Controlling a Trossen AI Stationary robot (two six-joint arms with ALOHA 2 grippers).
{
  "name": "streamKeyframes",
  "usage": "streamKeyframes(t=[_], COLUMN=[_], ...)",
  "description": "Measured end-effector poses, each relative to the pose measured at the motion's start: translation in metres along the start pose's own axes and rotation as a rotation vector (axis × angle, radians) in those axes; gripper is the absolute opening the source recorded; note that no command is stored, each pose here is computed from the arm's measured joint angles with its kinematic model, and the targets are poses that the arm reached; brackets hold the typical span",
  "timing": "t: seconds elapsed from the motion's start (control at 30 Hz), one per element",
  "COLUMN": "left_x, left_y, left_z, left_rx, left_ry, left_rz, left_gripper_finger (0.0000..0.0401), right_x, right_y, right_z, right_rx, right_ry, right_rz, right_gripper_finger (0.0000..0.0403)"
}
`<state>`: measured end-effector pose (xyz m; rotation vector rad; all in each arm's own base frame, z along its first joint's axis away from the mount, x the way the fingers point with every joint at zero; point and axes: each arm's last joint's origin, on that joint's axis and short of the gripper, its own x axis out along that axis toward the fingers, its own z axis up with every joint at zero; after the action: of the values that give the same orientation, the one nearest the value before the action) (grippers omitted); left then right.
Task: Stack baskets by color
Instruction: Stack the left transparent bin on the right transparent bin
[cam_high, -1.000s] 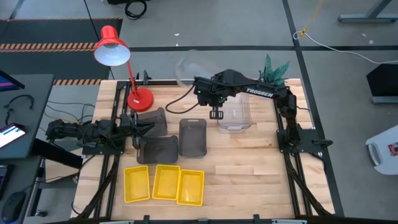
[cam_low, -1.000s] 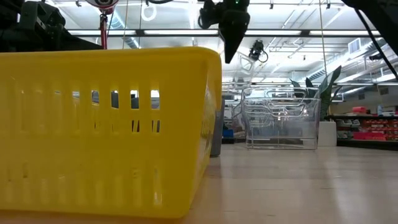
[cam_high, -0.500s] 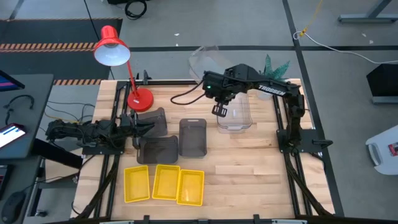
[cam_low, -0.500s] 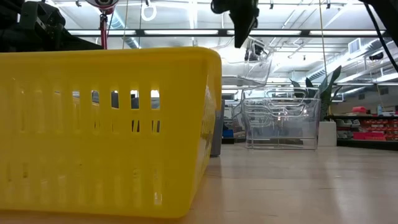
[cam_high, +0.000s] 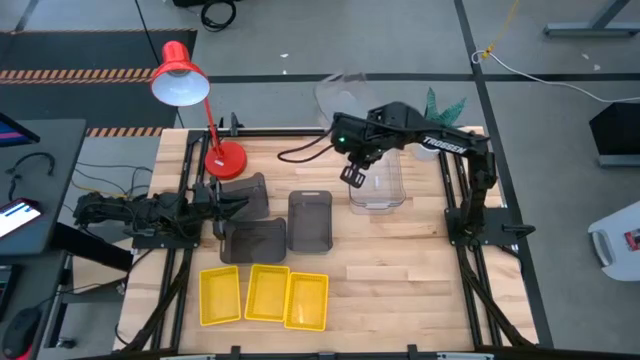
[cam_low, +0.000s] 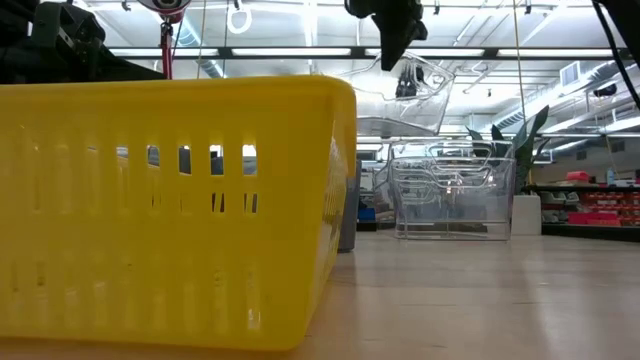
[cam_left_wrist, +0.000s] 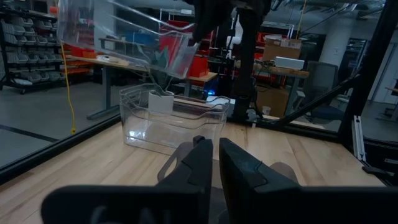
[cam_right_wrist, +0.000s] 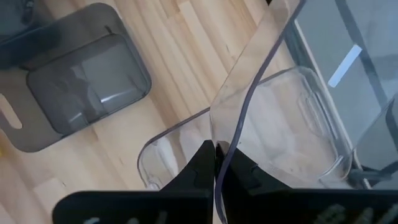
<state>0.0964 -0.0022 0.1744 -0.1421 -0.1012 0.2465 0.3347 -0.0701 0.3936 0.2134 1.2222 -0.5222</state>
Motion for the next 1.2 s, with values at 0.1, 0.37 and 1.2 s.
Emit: streamKeyframes(t=[0.1,0.37,1.2], left_x=[0.0,0.0,0.0], left_y=[0.0,0.0,0.0], left_z=[0.0,0.0,0.0], left_rx=[0.0,0.0,0.0], left_ry=[0.0,0.0,0.0], left_rz=[0.0,0.0,0.0], left_gripper_finger=[0.0029,0.0036,0.0038], right_x=[0.003,0.018,0.015], right_y=[0.0,0.011,0.076], right_z=[0.0,-0.007,-0.037], right_rx=[0.045,0.155,0.421], right_ry=[0.008,0.065,0.023], right_rz=[-0.011,-0.039,-0.105], right_gripper_finger=[0.0011,0.0011,0.0011])
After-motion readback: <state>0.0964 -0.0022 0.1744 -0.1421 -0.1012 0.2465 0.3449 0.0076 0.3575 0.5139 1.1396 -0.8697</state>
